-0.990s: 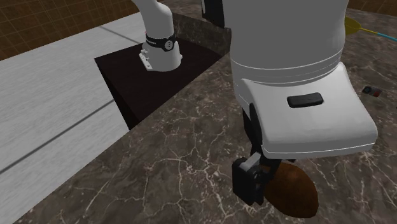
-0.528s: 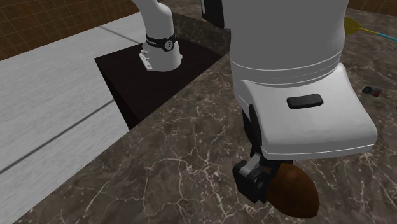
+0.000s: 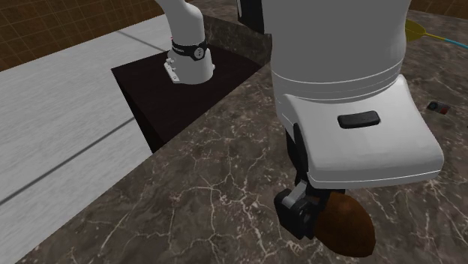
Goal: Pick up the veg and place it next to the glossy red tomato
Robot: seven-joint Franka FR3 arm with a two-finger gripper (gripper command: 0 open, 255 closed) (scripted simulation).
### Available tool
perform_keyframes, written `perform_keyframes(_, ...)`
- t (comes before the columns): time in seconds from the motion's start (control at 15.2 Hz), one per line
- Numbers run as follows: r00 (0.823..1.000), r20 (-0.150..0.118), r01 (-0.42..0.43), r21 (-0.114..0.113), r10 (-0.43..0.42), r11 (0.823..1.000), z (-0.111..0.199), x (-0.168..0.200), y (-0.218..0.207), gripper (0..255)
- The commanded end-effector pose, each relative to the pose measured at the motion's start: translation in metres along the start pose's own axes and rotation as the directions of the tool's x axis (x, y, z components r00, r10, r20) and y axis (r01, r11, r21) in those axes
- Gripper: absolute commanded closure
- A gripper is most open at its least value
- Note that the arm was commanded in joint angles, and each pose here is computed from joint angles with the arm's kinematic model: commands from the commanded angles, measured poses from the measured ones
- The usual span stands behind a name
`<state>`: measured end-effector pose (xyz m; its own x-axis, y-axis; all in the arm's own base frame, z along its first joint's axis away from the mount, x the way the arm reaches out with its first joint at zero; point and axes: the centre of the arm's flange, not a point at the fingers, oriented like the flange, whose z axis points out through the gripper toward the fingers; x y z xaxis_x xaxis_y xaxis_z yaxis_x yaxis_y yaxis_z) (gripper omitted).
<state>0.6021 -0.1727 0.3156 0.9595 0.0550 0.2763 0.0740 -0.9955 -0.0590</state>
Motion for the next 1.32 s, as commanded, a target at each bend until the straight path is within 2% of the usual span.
perform_keyframes(0.0,1.0,0.001,0.001,0.0,-0.001,1.0,-0.005,0.001,-0.001,255)
perform_keyframes(1.25,1.0,0.001,0.001,0.001,-0.001,1.0,-0.101,0.029,-0.007,255)
